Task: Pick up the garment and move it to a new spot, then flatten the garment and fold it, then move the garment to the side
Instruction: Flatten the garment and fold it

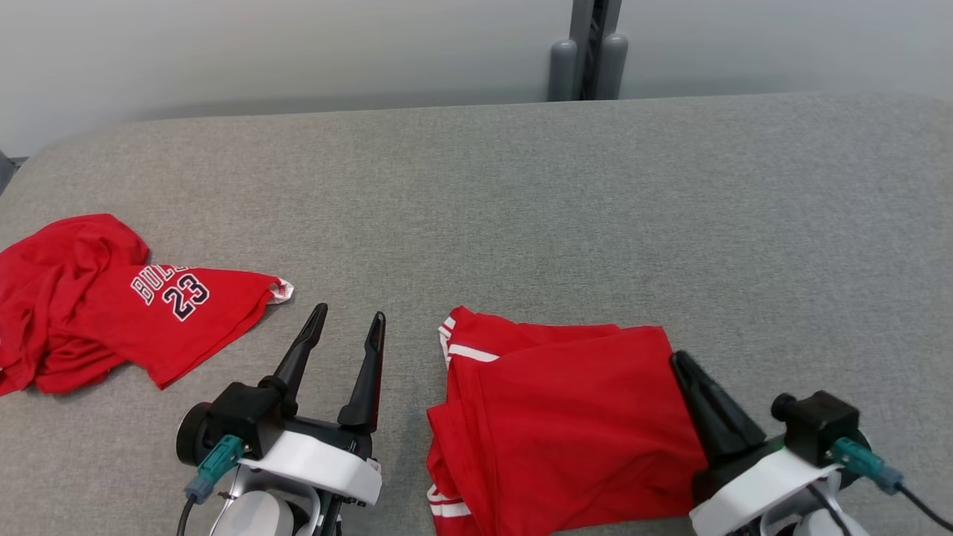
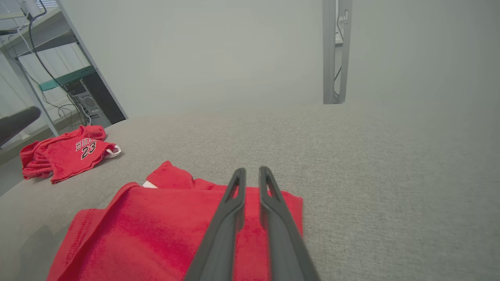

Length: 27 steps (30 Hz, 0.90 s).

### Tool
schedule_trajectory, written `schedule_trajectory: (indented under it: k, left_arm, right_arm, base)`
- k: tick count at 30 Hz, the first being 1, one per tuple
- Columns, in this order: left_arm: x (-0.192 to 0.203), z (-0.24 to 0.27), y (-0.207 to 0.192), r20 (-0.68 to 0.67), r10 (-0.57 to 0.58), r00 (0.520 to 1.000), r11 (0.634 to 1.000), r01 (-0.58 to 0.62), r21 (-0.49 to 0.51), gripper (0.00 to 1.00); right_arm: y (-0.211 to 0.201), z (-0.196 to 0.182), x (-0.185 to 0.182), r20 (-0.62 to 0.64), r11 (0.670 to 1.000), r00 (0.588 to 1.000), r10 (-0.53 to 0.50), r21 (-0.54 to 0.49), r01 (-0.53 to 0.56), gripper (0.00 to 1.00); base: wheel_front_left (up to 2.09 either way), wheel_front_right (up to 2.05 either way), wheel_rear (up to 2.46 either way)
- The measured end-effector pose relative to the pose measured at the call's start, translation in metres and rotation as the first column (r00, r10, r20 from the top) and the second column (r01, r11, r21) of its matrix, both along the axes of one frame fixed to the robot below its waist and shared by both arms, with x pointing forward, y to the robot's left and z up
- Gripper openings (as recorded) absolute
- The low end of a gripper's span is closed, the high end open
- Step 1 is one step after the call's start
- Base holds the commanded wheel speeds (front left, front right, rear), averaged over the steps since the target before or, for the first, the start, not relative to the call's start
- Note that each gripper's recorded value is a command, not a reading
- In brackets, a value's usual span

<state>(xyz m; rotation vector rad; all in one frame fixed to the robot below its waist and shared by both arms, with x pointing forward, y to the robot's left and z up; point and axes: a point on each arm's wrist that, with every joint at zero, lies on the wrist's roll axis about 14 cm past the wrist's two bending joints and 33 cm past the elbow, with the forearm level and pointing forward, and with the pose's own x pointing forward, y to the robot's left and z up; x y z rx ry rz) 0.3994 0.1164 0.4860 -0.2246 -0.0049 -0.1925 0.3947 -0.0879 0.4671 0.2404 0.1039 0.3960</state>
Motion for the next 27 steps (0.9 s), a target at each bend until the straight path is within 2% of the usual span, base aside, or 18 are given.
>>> schedule_trajectory:
  k: [4,9,18,21,27]
  left_arm:
    - [-0.001,0.000,0.005,-0.002,0.013,1.000,1.000,-0.013,0.001,1.00]
    - [-0.002,-0.003,0.013,-0.011,0.039,0.999,0.999,-0.039,0.003,1.00]
    - [-0.005,-0.005,0.020,-0.020,0.059,0.998,0.998,-0.059,0.001,1.00]
    - [-0.006,-0.005,0.017,-0.022,0.055,0.998,0.998,-0.055,-0.003,1.00]
    - [-0.008,-0.006,0.018,-0.025,0.056,0.998,0.998,-0.056,-0.001,1.00]
  right_arm:
    - [0.021,-0.020,-0.012,-0.052,0.995,0.994,0.093,-0.037,-0.095,0.00]
    - [0.042,-0.040,-0.026,-0.139,0.984,0.975,0.173,-0.010,-0.177,0.00]
    - [0.064,-0.075,-0.070,-0.359,0.953,0.885,0.297,0.060,-0.296,0.00]
    - [0.066,-0.071,-0.070,-0.355,0.946,0.879,0.319,0.063,-0.318,0.00]
    - [0.092,-0.035,-0.052,-0.243,0.920,0.887,0.392,0.090,-0.382,0.00]
  base:
    - [0.00,0.00,0.00]
    - [0.00,0.00,0.00]
    - [0.00,0.00,0.00]
    - [0.00,0.00,0.00]
    - [0.00,0.00,0.00]
